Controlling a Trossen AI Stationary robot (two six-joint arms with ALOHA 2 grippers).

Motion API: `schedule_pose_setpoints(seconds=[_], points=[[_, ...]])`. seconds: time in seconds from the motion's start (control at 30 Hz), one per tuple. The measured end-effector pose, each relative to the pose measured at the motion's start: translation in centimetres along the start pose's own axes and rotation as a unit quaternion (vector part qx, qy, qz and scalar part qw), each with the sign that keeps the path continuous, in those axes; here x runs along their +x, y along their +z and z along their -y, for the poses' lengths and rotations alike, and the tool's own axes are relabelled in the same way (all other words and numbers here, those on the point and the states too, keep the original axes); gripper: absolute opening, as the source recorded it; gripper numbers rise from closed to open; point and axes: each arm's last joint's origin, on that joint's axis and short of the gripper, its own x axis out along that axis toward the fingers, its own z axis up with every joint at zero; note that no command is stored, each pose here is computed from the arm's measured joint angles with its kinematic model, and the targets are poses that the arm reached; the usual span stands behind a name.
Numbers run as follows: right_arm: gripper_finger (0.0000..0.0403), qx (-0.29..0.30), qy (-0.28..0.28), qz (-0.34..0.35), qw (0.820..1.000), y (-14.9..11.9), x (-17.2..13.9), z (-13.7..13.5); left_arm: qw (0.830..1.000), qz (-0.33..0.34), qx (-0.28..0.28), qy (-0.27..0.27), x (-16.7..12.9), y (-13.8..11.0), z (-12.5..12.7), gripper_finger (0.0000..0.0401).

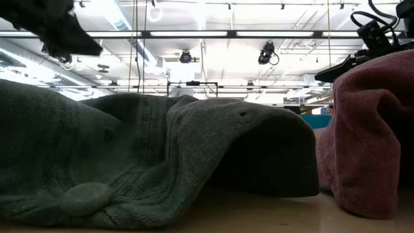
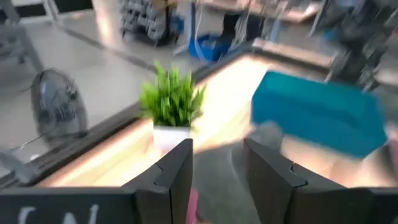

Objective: Pick & Place hat
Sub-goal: Put the top red cap into the yellow bin

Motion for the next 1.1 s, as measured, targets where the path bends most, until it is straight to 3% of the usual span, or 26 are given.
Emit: schedule_pose_setpoints(seconds=[0.17,0.37,0.53,0.63,0.83,0.97,1.1], points=[[0.0220,-0.006,0.000,0.000,1.000,0.0,0.0,0.0,0.996,-0.064,0.054,0.031,2.2,-1.9,1.9,0.0145],[0.0220,-0.091,0.000,0.000,0.996,0.0,0.0,0.0,0.984,-0.116,0.113,0.069,4.1,-3.3,2.9,0.0145],[0.0220,-0.086,0.003,0.001,0.996,0.0,0.0,0.0,0.973,-0.153,0.146,0.093,5.3,-4.2,3.3,0.0145],[0.0220,-0.038,0.004,0.001,0.999,0.0,0.0,0.0,0.963,-0.179,0.162,0.120,5.9,-4.7,2.9,0.0145],[0.0220,0.170,0.015,0.006,0.985,0.1,0.0,-0.1,0.946,-0.235,0.160,0.155,7.2,-5.3,1.7,0.0145],[0.0220,0.184,0.015,0.003,0.983,0.0,0.0,-0.1,0.935,-0.273,0.162,0.158,8.0,-5.5,0.9,0.0145],[0.0220,0.187,-0.004,0.004,0.982,0.1,0.0,0.1,0.930,-0.298,0.125,0.173,8.7,-5.6,0.0,0.0144]])
